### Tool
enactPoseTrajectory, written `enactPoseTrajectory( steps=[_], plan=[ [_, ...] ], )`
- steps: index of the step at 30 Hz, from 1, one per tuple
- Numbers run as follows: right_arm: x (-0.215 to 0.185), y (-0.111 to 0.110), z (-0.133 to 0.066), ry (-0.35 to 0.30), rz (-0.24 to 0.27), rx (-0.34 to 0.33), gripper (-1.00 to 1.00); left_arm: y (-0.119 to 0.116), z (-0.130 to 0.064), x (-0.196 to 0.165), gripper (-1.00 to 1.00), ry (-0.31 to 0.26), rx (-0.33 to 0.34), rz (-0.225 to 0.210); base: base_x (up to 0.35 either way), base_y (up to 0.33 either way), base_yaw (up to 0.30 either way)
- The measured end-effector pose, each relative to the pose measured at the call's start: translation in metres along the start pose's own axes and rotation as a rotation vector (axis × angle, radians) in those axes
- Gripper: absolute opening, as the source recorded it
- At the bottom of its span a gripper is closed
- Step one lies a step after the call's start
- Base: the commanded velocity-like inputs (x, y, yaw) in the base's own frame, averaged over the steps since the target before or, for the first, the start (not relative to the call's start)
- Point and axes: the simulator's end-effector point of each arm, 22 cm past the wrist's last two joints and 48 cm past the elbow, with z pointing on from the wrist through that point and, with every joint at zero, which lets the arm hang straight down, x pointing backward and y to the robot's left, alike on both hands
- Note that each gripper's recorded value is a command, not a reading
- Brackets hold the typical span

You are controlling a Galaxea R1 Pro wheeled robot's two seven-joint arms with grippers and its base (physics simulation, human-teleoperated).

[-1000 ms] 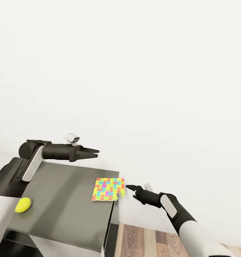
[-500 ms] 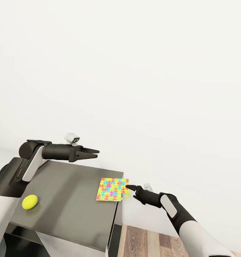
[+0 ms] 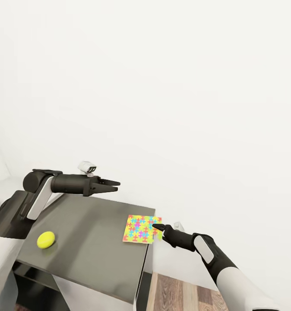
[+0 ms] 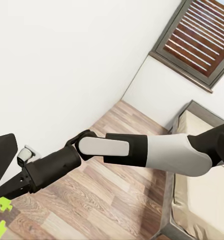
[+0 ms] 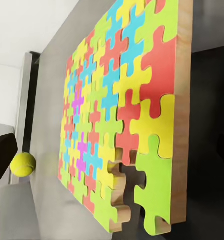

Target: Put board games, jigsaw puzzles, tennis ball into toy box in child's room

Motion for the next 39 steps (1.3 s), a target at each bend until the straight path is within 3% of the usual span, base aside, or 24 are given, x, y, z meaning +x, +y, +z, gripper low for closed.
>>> enactPoseTrajectory(
  steps=[39],
  plan=[
    [0.0004,-0.0032,0.0006,-0.002,0.001,-0.001,1.0,0.0006,-0.001,0.0016,1.0,-0.006,0.003,0.001,-0.014,0.0,0.001]
  ],
)
